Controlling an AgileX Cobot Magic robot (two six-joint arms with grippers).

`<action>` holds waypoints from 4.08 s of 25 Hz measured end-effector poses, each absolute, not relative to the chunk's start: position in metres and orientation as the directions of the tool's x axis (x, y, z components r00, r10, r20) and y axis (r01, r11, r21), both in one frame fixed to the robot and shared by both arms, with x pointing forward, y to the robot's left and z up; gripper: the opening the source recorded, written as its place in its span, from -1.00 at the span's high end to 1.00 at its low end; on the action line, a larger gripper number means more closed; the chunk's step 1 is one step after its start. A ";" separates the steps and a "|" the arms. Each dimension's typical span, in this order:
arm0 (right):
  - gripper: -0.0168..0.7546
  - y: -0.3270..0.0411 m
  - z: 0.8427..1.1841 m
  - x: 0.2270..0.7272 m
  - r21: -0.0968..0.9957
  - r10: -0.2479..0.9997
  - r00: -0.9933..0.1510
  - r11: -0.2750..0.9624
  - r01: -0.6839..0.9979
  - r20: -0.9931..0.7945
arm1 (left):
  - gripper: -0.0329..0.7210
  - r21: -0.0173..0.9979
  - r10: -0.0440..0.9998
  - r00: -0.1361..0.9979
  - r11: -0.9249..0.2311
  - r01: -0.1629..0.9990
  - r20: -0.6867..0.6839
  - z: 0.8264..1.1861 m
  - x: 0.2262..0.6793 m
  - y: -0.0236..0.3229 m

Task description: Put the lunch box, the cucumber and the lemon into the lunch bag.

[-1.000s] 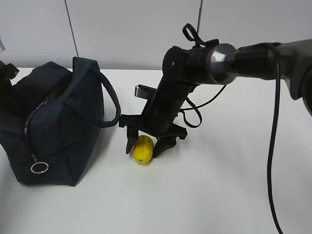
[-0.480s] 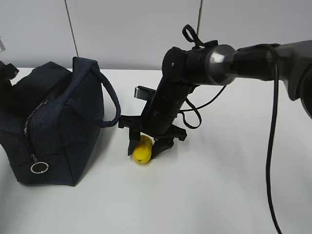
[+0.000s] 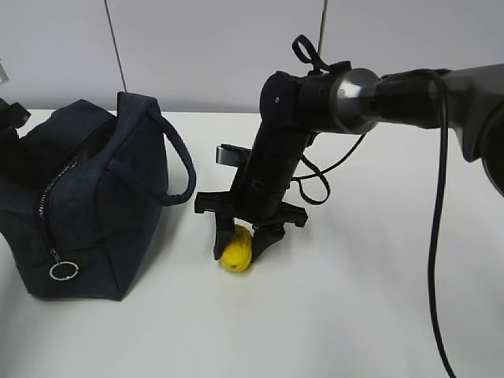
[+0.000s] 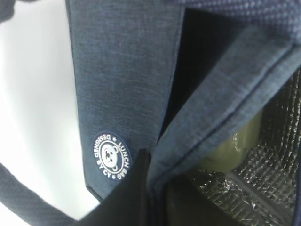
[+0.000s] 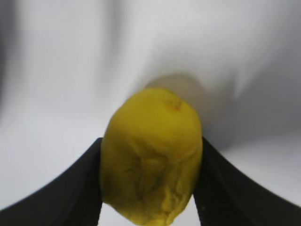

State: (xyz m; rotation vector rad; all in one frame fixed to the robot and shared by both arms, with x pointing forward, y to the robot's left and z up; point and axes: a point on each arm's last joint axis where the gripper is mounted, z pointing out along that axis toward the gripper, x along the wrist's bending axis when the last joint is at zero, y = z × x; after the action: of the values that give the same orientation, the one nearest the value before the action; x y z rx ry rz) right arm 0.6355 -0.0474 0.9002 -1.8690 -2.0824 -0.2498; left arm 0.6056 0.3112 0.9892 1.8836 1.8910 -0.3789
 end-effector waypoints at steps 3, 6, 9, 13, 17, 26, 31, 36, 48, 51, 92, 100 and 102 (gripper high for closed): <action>-0.08 -0.047 0.908 0.636 -0.100 0.930 -0.099 0.143 0.985 0.355 | 0.94 0.114 0.872 0.026 0.034 0.993 -0.489 0.989 0.606 0.311; -0.08 -0.044 0.920 0.640 -0.087 0.925 -0.117 0.159 0.983 0.362 | 0.94 0.114 0.872 0.026 0.034 0.993 -0.489 0.989 0.606 0.311; -0.07 -0.042 0.930 0.644 -0.055 0.919 -0.132 0.164 0.985 0.372 | 0.94 0.114 0.872 0.026 0.034 0.993 -0.489 0.989 0.606 0.311; -0.07 -0.044 0.957 0.642 -0.002 0.909 -0.157 0.171 0.985 0.387 | 0.94 0.114 0.871 0.026 0.035 0.993 -0.491 0.989 0.606 0.311; -0.07 -0.048 1.003 0.635 0.090 0.892 -0.194 0.172 0.981 0.408 | 0.94 0.116 0.859 0.023 0.042 0.992 -0.512 0.990 0.606 0.309; -0.07 -0.028 1.067 0.627 0.246 0.683 -0.328 0.218 0.944 0.653 | 0.94 0.179 0.731 0.077 0.063 0.982 -0.678 1.003 0.611 0.294; -0.07 -0.021 1.076 0.632 0.329 0.617 -0.356 0.162 0.930 0.702 | 0.94 0.186 0.717 0.078 0.073 0.980 -0.692 1.004 0.612 0.292; -0.07 -0.018 1.081 0.640 0.381 0.601 -0.350 0.082 0.921 0.719 | 0.94 0.188 0.717 0.081 0.071 0.980 -0.692 1.004 0.612 0.292; -0.07 0.015 1.020 0.646 0.272 0.586 -0.269 0.086 0.958 0.764 | 0.94 0.191 0.714 0.083 0.072 0.979 -0.695 1.005 0.612 0.292; -0.09 0.019 1.012 0.647 0.261 0.585 -0.258 0.081 0.962 0.769 | 0.94 0.191 0.713 0.083 0.073 0.979 -0.697 1.005 0.612 0.292; -0.24 -0.023 1.065 0.638 0.313 0.823 -0.351 0.223 0.923 0.447 | 0.94 0.190 0.717 0.084 0.069 0.979 -0.692 1.004 0.612 0.292; -0.24 -0.021 1.055 0.644 0.312 0.838 -0.318 0.188 0.931 0.443 | 0.94 0.190 0.718 0.084 0.068 0.979 -0.691 1.004 0.612 0.292; -0.24 -0.019 1.049 0.647 0.314 0.836 -0.311 0.178 0.933 0.452 | 0.94 0.190 0.718 0.084 0.068 0.979 -0.691 1.004 0.612 0.292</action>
State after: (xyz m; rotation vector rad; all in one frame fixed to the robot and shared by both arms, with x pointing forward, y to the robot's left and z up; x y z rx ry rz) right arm 0.6468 -0.0191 1.0493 -1.7261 -2.2680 -0.8133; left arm 0.6117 0.2924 1.0042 1.7063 1.6895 -0.5051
